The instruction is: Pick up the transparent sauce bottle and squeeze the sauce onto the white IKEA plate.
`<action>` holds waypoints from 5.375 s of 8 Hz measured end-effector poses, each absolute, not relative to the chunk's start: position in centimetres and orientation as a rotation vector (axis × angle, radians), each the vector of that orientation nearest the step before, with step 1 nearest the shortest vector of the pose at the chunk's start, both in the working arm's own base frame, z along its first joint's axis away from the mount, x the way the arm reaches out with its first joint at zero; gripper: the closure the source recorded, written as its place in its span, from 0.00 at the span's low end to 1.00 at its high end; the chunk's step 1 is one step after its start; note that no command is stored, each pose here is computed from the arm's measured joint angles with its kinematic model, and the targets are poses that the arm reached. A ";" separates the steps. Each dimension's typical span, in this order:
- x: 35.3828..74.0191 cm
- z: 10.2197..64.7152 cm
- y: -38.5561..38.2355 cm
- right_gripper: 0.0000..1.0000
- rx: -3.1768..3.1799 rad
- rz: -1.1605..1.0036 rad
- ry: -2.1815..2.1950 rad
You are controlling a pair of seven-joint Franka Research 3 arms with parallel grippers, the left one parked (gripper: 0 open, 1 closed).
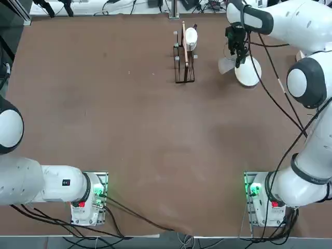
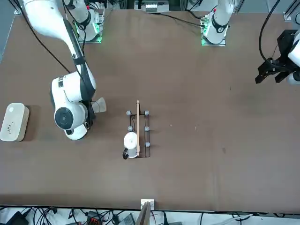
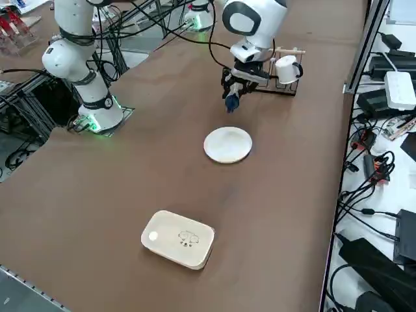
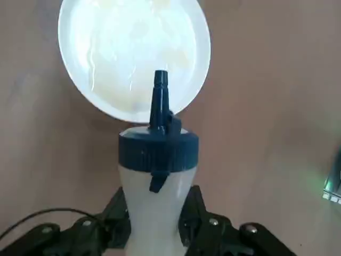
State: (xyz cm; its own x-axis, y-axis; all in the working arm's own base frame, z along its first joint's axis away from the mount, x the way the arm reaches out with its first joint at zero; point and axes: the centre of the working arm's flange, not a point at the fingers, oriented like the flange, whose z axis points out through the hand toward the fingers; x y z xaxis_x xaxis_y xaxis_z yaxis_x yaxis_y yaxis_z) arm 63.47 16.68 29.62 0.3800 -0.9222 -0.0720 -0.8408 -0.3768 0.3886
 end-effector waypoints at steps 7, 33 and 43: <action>65.1 22.6 8.7 0.54 2.499 -0.924 -1.679; 64.9 21.5 -7.3 0.55 2.326 -1.267 -2.018; 62.5 21.8 0.1 0.55 2.361 -1.309 -2.079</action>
State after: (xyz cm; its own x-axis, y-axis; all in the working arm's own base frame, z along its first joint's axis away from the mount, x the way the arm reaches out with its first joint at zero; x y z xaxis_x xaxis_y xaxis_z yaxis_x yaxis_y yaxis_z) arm 62.49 0.07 21.83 -0.0216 -0.7301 -0.6830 -0.9316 -0.2332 0.2788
